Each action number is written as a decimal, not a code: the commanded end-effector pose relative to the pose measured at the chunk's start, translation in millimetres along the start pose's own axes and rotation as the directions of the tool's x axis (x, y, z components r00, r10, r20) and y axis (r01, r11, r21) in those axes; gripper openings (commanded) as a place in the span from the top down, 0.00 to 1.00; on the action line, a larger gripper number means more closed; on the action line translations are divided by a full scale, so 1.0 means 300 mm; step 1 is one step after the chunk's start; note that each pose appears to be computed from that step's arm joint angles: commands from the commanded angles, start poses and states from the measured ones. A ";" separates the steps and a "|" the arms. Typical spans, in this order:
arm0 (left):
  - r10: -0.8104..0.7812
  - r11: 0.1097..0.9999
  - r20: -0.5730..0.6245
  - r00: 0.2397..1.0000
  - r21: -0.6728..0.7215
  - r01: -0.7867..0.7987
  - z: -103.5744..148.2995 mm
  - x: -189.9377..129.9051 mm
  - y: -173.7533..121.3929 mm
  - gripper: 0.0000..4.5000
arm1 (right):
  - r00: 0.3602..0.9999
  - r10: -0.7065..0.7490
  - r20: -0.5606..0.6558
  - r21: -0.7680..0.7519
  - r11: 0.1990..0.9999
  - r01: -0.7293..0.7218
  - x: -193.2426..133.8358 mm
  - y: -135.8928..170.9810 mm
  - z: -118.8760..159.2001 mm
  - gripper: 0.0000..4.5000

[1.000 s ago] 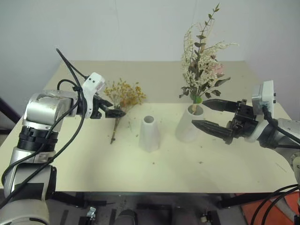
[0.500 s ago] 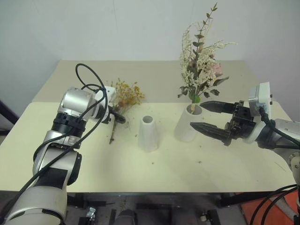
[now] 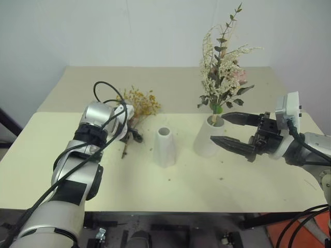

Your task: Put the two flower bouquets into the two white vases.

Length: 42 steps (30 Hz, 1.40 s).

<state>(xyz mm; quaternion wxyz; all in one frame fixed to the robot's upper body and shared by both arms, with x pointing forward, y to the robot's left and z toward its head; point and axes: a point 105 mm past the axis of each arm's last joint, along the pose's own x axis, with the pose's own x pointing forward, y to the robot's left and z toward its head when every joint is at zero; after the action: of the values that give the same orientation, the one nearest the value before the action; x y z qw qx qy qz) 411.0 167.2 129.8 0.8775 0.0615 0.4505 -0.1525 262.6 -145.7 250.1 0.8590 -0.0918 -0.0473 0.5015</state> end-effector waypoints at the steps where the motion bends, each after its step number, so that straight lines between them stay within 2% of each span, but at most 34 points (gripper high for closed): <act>1: 0.055 0.998 0.016 0.998 0.013 -0.055 0.018 0.002 0.024 0.25 | 0.999 -0.016 0.033 -0.057 0.998 0.018 -0.016 0.003 0.044 0.00; 10: 0.097 0.995 0.033 0.995 0.013 -0.097 0.034 0.001 0.050 0.89 | 0.999 -0.024 0.031 -0.052 0.998 0.026 -0.021 0.005 0.040 0.00; 12: 0.105 0.994 0.046 0.993 0.007 -0.106 0.043 -0.005 0.057 0.99 | 0.999 -0.024 0.031 -0.050 0.998 0.026 -0.021 0.005 0.039 0.00; 17: 0.128 0.992 0.102 0.987 -0.017 -0.127 0.076 -0.034 0.082 0.99 | 0.999 -0.022 0.026 -0.044 0.999 0.023 -0.022 0.005 0.034 0.00; 20: 0.127 0.992 0.197 0.972 -0.035 -0.122 0.127 -0.072 0.096 0.99 | 1.000 -0.015 0.018 -0.040 0.999 0.016 -0.024 0.006 0.030 0.00; 23: 0.086 0.996 0.351 0.933 -0.047 -0.074 0.204 -0.130 0.093 0.99 | 1.000 -0.008 0.013 -0.039 0.999 0.009 -0.027 0.006 0.028 0.00; 25: 0.029 0.999 0.471 0.882 -0.027 -0.019 0.259 -0.182 0.080 0.99 | 1.000 -0.005 0.006 -0.041 0.999 0.005 -0.029 0.006 0.024 0.00; 27: -0.046 0.999 0.603 0.797 0.016 0.046 0.314 -0.248 0.058 0.99 | 1.000 -0.001 -0.002 -0.043 0.999 0.000 -0.030 0.005 0.020 0.00; 31: -0.219 0.976 0.742 0.634 0.154 0.156 0.363 -0.360 -0.010 0.99 | 1.000 0.000 -0.028 -0.054 0.999 -0.002 -0.036 -0.002 0.006 0.00; 36: -0.378 0.925 0.757 0.534 0.288 0.246 0.354 -0.416 -0.068 0.99 | 0.999 0.001 -0.042 -0.058 0.998 -0.004 -0.040 -0.005 -0.004 0.00; 42: -0.585 0.807 0.709 0.395 0.457 0.374 0.329 -0.508 -0.154 0.99 | 0.999 0.006 -0.052 -0.072 0.997 -0.010 -0.047 -0.003 -0.006 0.00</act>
<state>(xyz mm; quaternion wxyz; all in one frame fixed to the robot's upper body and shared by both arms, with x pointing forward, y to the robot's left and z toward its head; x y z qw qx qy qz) 402.3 133.1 292.2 0.9017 -0.0555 0.0021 -0.4287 260.2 -156.0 238.2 0.8555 -0.1161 -0.0193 0.5042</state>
